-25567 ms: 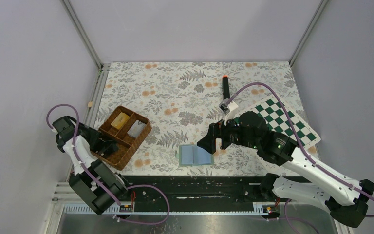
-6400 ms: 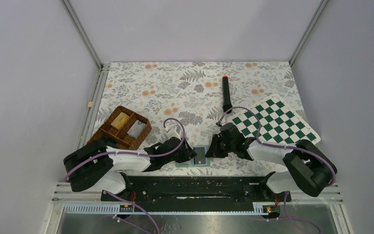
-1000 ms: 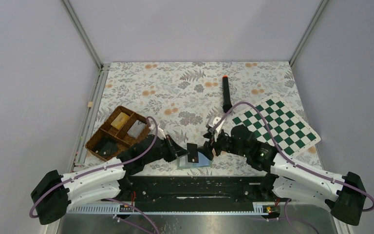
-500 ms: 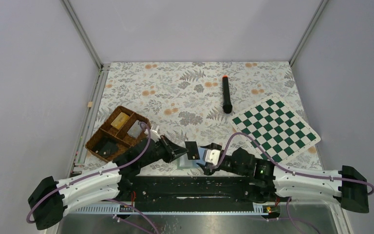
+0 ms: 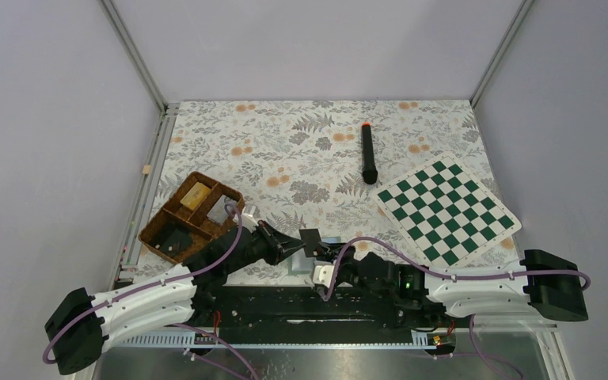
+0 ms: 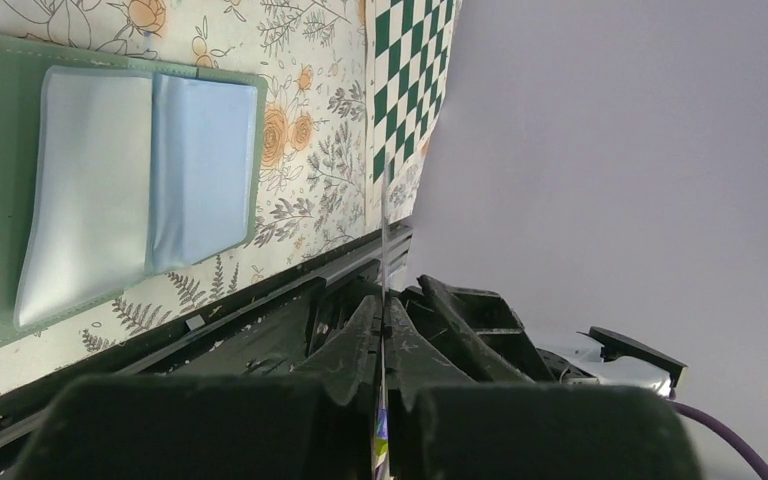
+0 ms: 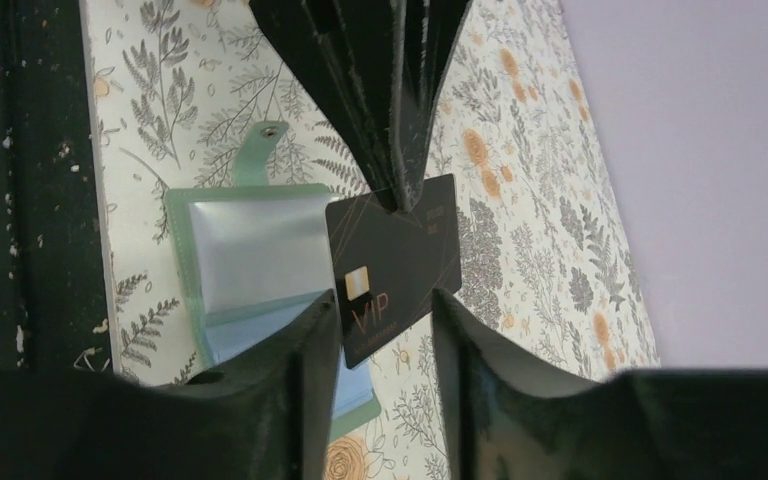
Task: Take the credit cards out of the card holder
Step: Place the credit card in the storage box.
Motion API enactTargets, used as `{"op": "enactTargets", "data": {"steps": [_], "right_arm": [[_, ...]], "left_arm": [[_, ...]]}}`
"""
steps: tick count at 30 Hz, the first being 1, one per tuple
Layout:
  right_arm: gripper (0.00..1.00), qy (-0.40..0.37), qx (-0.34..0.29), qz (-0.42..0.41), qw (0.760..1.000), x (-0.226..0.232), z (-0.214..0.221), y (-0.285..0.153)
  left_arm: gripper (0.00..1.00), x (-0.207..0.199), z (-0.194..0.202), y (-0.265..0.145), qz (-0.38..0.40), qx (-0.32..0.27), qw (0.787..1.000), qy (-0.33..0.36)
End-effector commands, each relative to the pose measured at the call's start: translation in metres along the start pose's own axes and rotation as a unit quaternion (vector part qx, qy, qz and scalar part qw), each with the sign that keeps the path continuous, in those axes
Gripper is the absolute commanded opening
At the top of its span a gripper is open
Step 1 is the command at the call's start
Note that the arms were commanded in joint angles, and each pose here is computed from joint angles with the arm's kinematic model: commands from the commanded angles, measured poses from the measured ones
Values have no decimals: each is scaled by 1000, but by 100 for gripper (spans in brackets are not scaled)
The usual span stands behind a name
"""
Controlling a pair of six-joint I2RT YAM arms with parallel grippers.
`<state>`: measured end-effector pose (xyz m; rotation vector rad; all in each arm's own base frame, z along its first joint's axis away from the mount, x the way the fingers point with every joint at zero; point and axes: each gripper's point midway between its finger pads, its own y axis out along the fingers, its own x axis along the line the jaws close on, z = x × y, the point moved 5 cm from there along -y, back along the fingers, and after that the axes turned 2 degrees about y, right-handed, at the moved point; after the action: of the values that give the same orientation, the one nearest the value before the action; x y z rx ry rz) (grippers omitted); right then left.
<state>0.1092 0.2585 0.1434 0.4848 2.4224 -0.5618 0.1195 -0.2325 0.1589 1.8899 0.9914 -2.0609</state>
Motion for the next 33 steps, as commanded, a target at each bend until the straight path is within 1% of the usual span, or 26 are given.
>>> {"op": "enactTargets", "data": {"steps": [1, 6, 7, 11, 12, 13, 14, 16, 17, 18, 21, 22, 24, 26, 30, 33], "right_arm": [[37, 3, -47, 57, 997, -22, -31, 2], [4, 5, -44, 56, 997, -19, -29, 4], [0, 7, -43, 56, 998, -19, -29, 4], [0, 38, -37, 75, 996, -22, -28, 4], [0, 59, -33, 90, 994, -25, -28, 3], [0, 85, -25, 107, 990, -29, -27, 2], [0, 106, -13, 117, 987, -31, -26, 0], [0, 149, 4, 122, 981, -32, -26, -3], [0, 173, 2, 120, 978, -33, -27, -5], [0, 205, -6, 110, 973, -31, -28, -6], [0, 326, -19, 54, 944, -31, -32, -11], [0, 372, -16, 49, 927, -39, -27, -12], [0, 445, -22, 13, 895, -43, -31, -16], [0, 495, -22, -11, 869, -46, -36, -21], [0, 555, -22, -40, 831, -51, -46, -32], [0, 594, -48, -39, 802, -57, -52, -37]], "left_arm": [[0, -9, -4, 1, 22, -12, 999, -28], [0, -17, 0, -1, 47, 6, 998, -45], [0, -21, 1, -1, 53, 11, 997, -45], [5, -30, 4, -3, 64, 20, 997, -30], [9, -32, 3, -4, 63, 19, 998, -20], [15, -31, 2, -4, 56, 13, 998, -3], [24, -31, 1, -5, 47, 6, 999, 18], [39, -29, -4, -8, 31, -14, 997, 66], [44, -30, -8, -10, 29, -29, 995, 89], [47, -31, -12, -13, 30, -44, 992, 113], [50, -37, -22, -23, 44, -80, 979, 181], [51, -37, -25, -27, 42, -92, 975, 199], [52, -38, -30, -36, 43, -110, 965, 236], [53, -41, -32, -43, 47, -114, 954, 271], [55, -51, -31, -57, 47, -104, 937, 331], [56, -56, -26, -58, 58, -85, 935, 340]]}}
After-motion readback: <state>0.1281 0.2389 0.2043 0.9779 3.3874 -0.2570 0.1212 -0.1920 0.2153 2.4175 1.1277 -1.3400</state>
